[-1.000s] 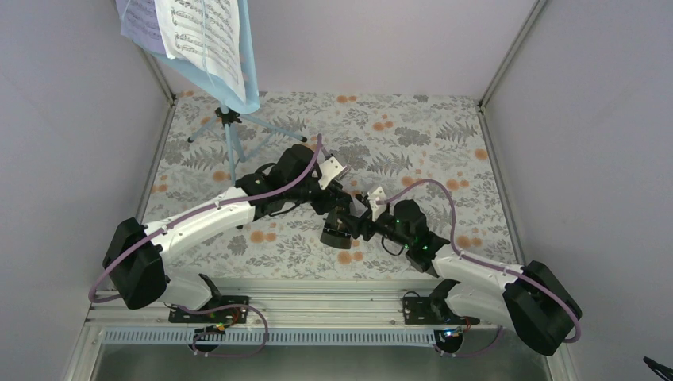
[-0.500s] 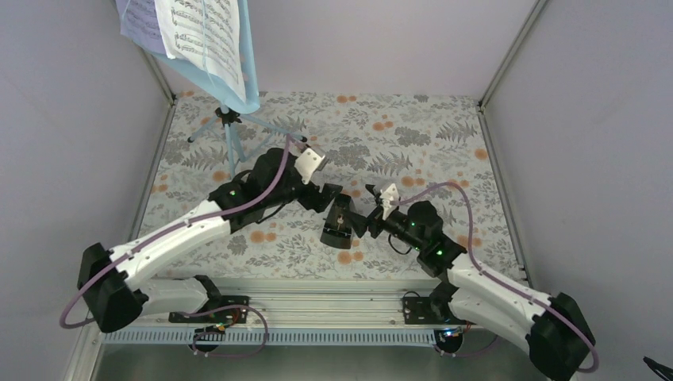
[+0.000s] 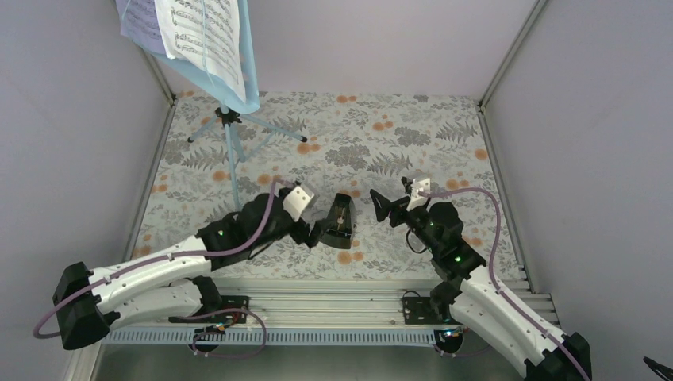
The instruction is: Pack up the instrument practice props
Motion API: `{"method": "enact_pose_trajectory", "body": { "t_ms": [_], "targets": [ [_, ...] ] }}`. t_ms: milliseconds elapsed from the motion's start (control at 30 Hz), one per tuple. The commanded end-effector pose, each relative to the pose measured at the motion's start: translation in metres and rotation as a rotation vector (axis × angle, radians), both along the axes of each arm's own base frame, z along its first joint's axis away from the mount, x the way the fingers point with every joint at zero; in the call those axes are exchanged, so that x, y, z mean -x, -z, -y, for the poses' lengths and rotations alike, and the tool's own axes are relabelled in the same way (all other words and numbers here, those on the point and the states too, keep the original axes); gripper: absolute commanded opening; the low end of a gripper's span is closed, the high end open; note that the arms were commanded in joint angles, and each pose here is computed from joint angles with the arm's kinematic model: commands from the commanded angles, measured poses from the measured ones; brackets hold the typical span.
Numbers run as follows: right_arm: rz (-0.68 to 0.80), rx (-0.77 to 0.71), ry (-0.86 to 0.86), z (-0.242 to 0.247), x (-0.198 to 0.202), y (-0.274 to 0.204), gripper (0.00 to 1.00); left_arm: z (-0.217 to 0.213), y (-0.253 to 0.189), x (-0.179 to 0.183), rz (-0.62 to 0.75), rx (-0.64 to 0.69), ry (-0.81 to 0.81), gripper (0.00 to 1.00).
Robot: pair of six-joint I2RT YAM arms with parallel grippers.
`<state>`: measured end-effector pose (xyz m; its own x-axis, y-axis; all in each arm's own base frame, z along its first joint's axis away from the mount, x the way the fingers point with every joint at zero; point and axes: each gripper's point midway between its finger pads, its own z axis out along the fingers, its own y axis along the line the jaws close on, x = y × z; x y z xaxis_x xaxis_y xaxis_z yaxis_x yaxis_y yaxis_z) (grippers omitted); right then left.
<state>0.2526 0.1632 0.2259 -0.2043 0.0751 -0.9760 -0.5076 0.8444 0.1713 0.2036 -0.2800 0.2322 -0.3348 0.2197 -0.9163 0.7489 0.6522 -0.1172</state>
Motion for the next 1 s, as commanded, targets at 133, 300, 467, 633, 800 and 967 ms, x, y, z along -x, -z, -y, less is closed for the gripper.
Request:
{"method": "enact_pose_trajectory", "body": {
  "t_ms": [133,300,467,633,800,967],
  "targets": [
    [-0.074,-0.074,0.087,0.016,-0.007,0.014,1.00,0.011,0.037,0.004,-0.056,0.092,-0.075,1.00],
    [-0.083,-0.092,0.084,0.016,-0.006,0.017,1.00,0.030,0.048,0.003,-0.066,0.089,-0.035,1.00],
    [-0.092,-0.109,0.072,0.014,-0.005,0.020,1.00,0.038,0.060,-0.005,-0.063,0.037,-0.048,1.00],
    [-0.090,-0.118,0.070,0.013,-0.005,0.020,1.00,0.046,0.068,-0.011,-0.071,0.018,-0.054,1.00],
    [-0.090,-0.116,0.075,0.014,-0.006,0.020,1.00,0.047,0.072,-0.018,-0.064,0.001,-0.088,1.00],
    [-0.092,-0.112,0.081,0.016,-0.006,0.022,1.00,0.046,0.081,-0.022,-0.073,-0.031,-0.113,0.96]
  ]
}}
